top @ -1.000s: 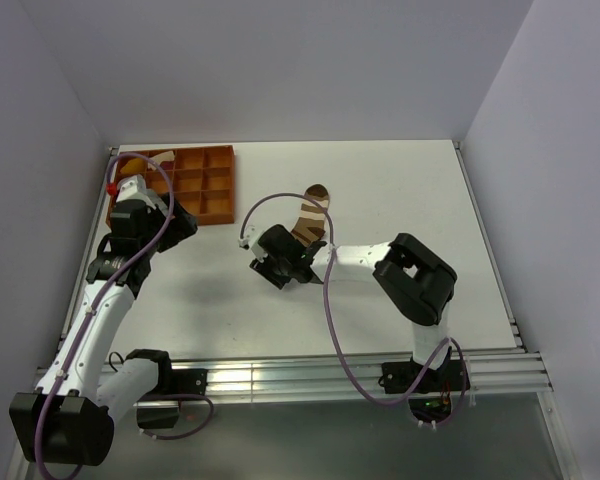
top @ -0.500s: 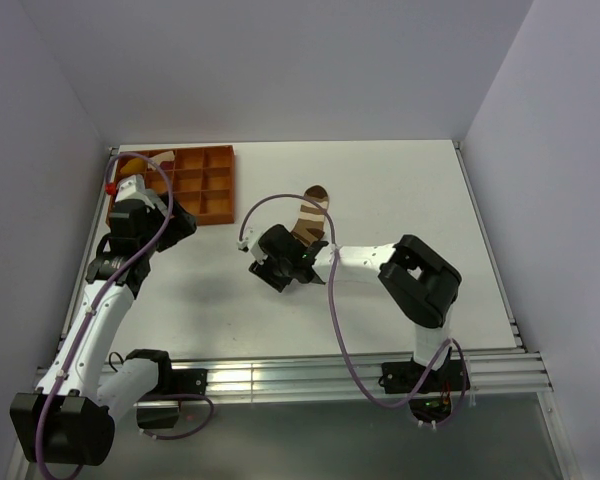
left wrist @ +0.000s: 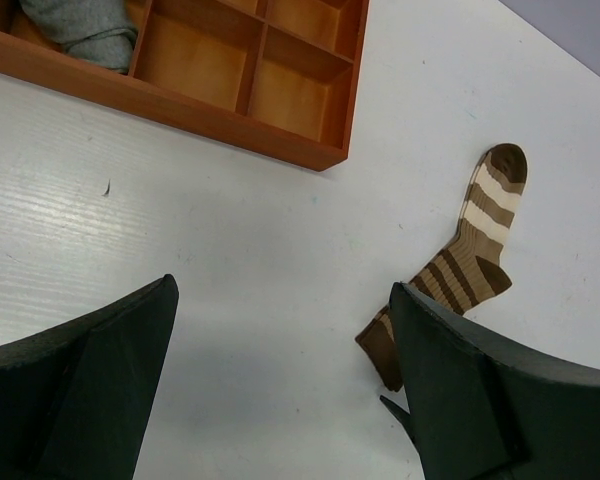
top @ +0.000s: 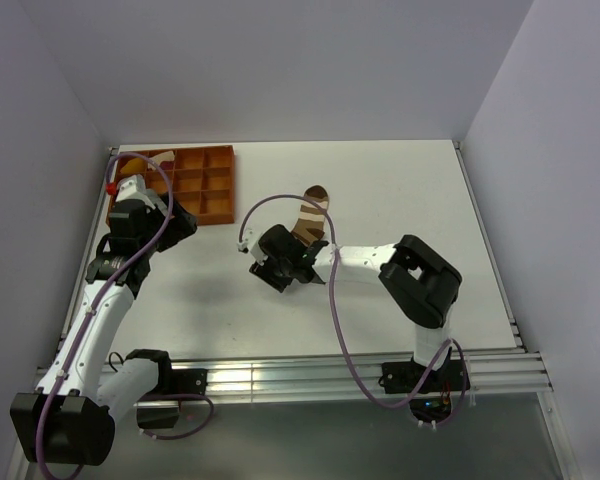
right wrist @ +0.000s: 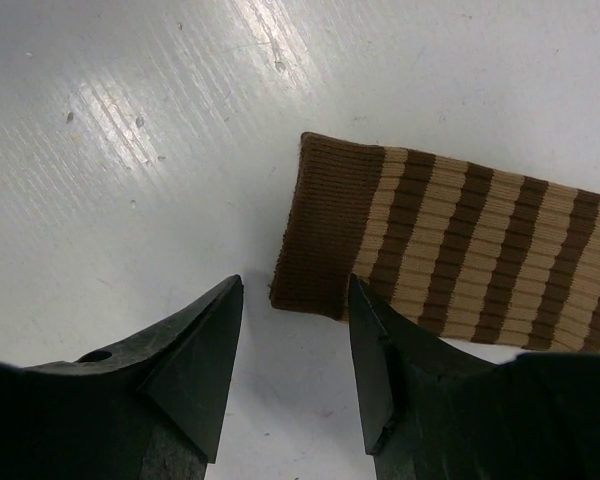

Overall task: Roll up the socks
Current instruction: Roll the sock at the center of the board.

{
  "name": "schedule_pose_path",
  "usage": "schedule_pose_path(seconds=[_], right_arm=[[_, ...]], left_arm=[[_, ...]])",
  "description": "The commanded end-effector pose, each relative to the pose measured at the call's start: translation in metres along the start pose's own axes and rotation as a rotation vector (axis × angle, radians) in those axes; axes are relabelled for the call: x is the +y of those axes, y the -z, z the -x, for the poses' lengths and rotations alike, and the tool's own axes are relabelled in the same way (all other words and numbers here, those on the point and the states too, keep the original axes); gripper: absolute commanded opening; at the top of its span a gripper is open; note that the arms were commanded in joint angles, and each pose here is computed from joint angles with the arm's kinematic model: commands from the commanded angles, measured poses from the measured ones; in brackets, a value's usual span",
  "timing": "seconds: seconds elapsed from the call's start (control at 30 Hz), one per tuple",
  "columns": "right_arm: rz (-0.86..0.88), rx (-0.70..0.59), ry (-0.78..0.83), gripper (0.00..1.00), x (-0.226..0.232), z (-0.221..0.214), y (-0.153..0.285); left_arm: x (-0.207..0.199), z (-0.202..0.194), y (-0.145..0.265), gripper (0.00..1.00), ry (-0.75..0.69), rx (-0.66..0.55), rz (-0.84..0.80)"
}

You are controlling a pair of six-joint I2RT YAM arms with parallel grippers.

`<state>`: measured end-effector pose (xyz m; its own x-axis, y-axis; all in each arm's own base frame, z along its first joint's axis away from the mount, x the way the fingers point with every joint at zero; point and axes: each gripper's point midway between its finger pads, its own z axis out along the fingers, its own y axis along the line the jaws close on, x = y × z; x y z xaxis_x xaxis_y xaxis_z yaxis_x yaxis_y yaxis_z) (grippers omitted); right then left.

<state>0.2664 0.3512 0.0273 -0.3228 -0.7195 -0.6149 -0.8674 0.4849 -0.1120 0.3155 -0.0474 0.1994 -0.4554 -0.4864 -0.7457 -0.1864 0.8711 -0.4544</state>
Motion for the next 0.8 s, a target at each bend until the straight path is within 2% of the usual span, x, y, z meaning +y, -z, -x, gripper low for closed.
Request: schedule_pose_path(seconds=[0.0,0.13,0.23,0.43,0.47,0.57,0.63,0.77], right_arm=[[-0.007,-0.009,0.015,0.54,-0.002,0.005,-0.01],[-0.005,0.023,0.009,0.52,0.0,-0.006,-0.018],[-0.001,0.041,0.0,0.46,0.003,-0.016,-0.022],[-0.035,0.063,-0.018,0.29,0.001,-0.027,-0.022],[-0.04,0.059,-0.025,0.2,0.0,-0.026,-0.022],[-0.027,0.043,-0.047,0.16,0.003,-0.023,-0.019],[-0.008,0.032,-0.066,0.09,0.007,-0.021,-0.018],[0.053,0.009,-0.116,0.06,0.016,-0.012,-0.018]], left_arm=[[-0.007,0.006,0.0,0.92,0.017,-0.023,-0.035],[-0.007,0.005,-0.001,0.92,0.02,-0.019,-0.036],[-0.007,0.005,-0.001,0.92,0.022,-0.019,-0.039],[-0.008,0.002,-0.003,0.92,0.024,-0.006,-0.048],[-0.009,0.001,-0.004,0.92,0.025,0.002,-0.052],[-0.01,-0.003,-0.006,0.92,0.034,0.021,-0.056],[-0.011,-0.005,-0.007,0.92,0.039,0.032,-0.062],[-0.015,-0.014,-0.01,0.92,0.061,0.072,-0.075]])
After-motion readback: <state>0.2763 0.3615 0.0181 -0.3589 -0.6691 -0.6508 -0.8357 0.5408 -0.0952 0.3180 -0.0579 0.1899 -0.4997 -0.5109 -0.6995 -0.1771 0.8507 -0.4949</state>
